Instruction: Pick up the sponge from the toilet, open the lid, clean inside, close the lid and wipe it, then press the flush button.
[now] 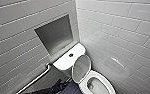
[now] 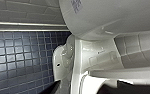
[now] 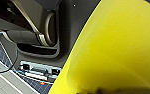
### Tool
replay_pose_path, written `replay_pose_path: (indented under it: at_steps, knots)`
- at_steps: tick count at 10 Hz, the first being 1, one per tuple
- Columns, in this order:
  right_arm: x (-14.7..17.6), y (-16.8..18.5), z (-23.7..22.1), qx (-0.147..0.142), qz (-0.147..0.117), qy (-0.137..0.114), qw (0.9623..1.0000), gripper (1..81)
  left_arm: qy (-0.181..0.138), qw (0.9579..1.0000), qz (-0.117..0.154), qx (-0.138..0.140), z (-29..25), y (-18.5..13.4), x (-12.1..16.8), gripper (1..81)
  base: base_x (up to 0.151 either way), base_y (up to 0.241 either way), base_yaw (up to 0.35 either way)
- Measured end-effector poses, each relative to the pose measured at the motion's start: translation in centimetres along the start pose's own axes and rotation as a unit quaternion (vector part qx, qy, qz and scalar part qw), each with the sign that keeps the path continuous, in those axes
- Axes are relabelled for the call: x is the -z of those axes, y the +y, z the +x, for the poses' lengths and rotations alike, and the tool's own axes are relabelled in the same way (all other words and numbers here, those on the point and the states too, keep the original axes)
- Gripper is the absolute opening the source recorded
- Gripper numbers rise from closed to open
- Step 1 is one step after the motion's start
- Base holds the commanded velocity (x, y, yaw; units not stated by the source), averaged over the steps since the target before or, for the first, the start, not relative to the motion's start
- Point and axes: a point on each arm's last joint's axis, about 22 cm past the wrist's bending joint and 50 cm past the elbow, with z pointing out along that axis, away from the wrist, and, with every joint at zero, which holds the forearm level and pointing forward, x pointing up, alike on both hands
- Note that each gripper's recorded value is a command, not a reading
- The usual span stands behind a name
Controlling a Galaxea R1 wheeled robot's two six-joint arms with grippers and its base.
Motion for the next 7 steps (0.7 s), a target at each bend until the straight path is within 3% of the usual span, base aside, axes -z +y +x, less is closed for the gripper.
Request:
replay_pose_path:
  at_steps: [3, 7]
  knots:
    - [0.0, 0.2, -0.1, 0.0, -0.002, -0.001, 1.0, 1.0, 0.006, 0.9995, -0.029, 0.005, 0.4, 4.8, -1.3, 81.1, 0.0, 0.0, 0.0]
    - [0.0, 0.0, -0.1, 0.0, -0.002, -0.001, 1.0, 1.0, 0.02, 0.9994, -0.027, 0.013, -0.3, 4.9, -2.2, 81.1, 0.0, 0.0, 0.0]
